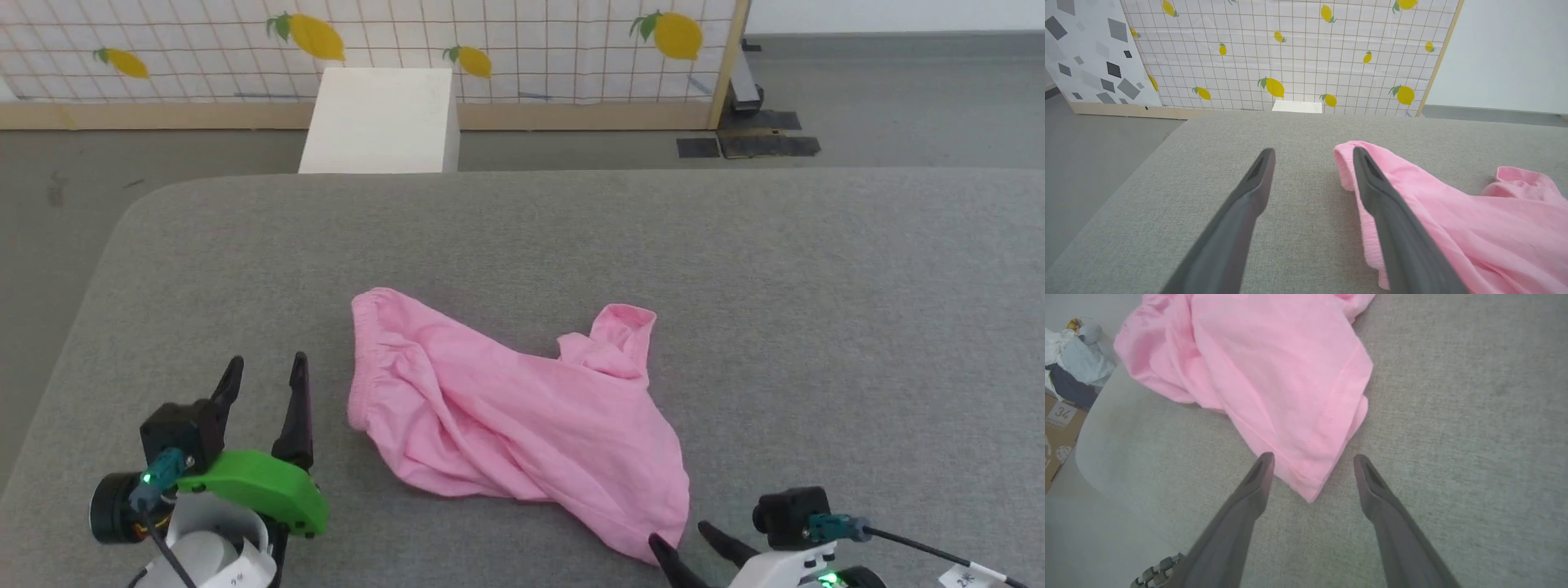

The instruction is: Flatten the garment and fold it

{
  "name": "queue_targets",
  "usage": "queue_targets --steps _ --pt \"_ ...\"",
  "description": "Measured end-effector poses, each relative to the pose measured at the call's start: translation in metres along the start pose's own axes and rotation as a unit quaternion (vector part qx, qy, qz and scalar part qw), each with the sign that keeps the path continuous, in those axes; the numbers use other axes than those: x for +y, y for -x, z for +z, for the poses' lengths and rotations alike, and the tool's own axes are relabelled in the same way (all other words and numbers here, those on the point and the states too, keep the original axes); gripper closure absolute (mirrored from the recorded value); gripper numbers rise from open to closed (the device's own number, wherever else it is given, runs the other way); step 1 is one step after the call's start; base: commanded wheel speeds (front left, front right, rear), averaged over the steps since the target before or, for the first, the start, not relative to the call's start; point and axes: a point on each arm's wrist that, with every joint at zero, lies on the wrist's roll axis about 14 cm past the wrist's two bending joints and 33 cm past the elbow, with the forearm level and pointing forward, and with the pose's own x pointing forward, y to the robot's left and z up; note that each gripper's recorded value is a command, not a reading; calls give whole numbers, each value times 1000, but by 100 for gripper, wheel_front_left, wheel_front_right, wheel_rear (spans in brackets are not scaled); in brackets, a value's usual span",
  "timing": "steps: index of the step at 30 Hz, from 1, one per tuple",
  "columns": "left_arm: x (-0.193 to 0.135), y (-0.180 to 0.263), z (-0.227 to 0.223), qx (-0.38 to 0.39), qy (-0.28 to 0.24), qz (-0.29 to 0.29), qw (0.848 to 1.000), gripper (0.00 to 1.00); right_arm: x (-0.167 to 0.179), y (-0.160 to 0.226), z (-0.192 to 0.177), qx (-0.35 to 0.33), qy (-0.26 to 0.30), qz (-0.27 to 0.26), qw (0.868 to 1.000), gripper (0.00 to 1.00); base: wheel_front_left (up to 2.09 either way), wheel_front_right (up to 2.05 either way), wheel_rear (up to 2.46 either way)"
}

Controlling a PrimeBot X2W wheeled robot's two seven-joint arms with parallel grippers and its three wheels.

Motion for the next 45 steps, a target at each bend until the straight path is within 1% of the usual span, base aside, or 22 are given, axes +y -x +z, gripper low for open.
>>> queue_targets --steps 3,7,8,9,10,16,21,24,28,29,34,39,40,41,42,45 --pt "5 11 4 -6 3 12 1000 0 3 -4 -10 25 5 9 1000 0 0 0 0" --pt "6 20 11 -15 7 21 1000 0 7 -10 -11 34 15 20 999 0 0 0 0" --pt "6 22 12 -16 8 23 1000 0 8 -11 -11 36 15 22 999 4 0 0 0" --pt "5 23 13 -16 9 24 1000 0 9 -12 -11 37 13 24 999 47 0 0 0" --pt "4 24 14 -17 11 24 1000 0 9 -12 -11 38 13 25 999 100 0 0 0" --pt "1 24 16 -16 11 20 1000 0 9 -16 1 18 13 28 999 100 0 0 0" --pt "1 25 17 -16 10 22 1000 0 -10 -10 25 -21 12 6 1000 100 0 0 0" --pt "0 25 16 -14 11 20 1000 0 -37 -1 43 -45 10 -29 999 100 0 0 0" --pt "-3 25 16 -13 11 16 1000 0 -72 12 58 -56 5 -76 996 100 0 0 0" --pt "-4 25 14 -8 12 14 1000 0 -92 17 62 -51 -3 -101 994 100 0 0 0" --pt "0 26 7 6 11 19 1000 0 -123 23 52 -23 -20 -140 990 100 0 0 0" --pt "-1 28 -2 21 13 17 1000 0 -132 18 32 10 -33 -150 988 100 0 0 0" --pt "-2 29 -4 24 14 14 1000 0 -132 17 27 15 -35 -151 988 67 0 0 0" --pt "-3 30 -6 26 15 13 999 0 -132 16 25 15 -37 -150 988 19 0 0 0" --pt "-4 30 -7 28 16 12 999 0 -131 15 24 12 -38 -150 988 0 0 0 0" --pt "-6 31 -7 28 17 10 999 0 -129 14 29 -13 -37 -148 988 0 0 0 0"
